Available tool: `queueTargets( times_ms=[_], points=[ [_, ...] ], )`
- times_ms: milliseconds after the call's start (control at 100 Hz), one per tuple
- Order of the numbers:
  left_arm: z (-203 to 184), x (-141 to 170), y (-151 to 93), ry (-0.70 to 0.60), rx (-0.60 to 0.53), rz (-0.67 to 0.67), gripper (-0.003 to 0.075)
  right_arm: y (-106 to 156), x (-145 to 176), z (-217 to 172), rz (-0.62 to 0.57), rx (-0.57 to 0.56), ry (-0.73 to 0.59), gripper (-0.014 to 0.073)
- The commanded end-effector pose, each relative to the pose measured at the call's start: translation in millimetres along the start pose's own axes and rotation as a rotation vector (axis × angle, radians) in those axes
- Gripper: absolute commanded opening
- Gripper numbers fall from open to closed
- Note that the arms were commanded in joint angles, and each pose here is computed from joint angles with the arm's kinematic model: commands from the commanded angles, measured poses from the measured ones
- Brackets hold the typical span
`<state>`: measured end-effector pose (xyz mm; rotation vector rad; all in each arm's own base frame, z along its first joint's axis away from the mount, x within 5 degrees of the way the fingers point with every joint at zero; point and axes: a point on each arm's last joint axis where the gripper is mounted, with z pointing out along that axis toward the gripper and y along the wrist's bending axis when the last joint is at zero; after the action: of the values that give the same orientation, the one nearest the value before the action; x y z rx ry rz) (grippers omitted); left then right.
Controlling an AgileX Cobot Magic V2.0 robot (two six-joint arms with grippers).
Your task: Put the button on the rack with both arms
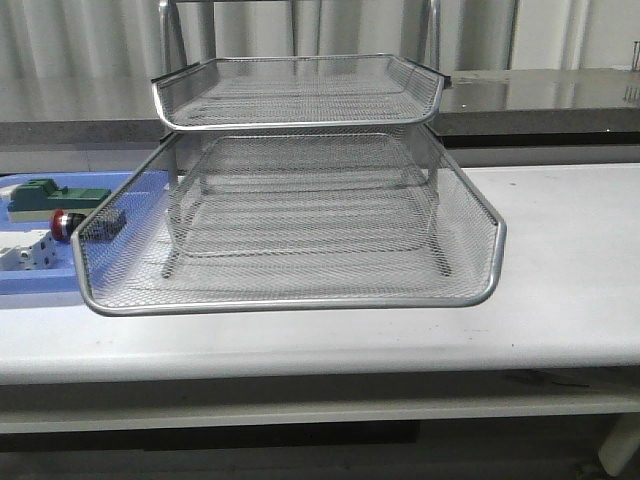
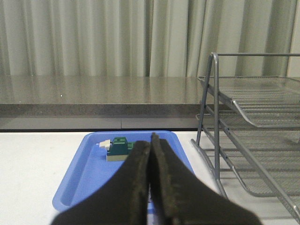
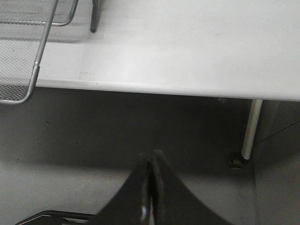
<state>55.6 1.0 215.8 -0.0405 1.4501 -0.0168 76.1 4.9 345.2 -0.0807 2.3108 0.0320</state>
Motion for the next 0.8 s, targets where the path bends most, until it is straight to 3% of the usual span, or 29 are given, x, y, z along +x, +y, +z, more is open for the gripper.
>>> queueTargets(
  times_ms=[0, 140, 330, 610, 790],
  points=[
    [-3, 2, 0, -0.116, 0.002, -0.015, -0.0020, -2, -11, -7, 0.000, 0.018, -0.083, -0.0071],
    [-4, -10, 0, -0.176, 0.003, -0.024, -0.0020, -2, -11, -7, 0.000, 0.018, -0.083, -0.0071],
    [-2, -43, -1, -0.149, 0.003, -0.080, -0.0020, -2, -11, -7, 0.000, 0.018, -0.083, -0.0071],
    [30, -108, -4, 0.080, -0.003, -0.028, -0.0020, -2, -11, -7, 0.000, 0.018, -0.083, -0.0071],
    [74, -133, -3, 0.311, -0.026, 0.041, -0.0020, -2, -11, -7, 0.000, 0.018, -0.083, -0.0071]
  ],
)
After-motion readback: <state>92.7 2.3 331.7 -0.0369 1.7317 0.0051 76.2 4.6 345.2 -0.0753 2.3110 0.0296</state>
